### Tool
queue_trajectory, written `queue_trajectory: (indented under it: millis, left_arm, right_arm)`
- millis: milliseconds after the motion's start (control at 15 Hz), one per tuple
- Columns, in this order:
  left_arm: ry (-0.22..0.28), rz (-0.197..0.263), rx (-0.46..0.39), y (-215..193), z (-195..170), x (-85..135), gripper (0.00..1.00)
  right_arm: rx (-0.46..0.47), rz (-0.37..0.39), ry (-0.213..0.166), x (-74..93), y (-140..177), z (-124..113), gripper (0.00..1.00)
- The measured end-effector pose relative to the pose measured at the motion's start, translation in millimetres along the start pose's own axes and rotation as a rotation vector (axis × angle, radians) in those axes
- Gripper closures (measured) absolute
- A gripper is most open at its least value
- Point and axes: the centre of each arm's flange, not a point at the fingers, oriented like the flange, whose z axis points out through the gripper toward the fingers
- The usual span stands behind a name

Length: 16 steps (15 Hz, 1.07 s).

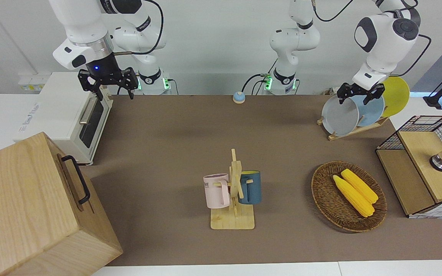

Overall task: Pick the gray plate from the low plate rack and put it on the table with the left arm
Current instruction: 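Lower the left gripper onto the gray plate's rim in the rack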

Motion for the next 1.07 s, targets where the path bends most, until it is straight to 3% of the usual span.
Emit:
queue_trajectory:
  millis: [600,1067]
  left_arm:
    - [-0.014,0.028,0.051,-7,25,-6,0.00]
    - [0.012,0.026,0.057,-9,50,-8,0.00]
  right_arm:
    - [0.000,0.000,0.000,0.0,0,0,0.01]
    - [0.000,0.000,0.000,0.0,0,0,0.01]
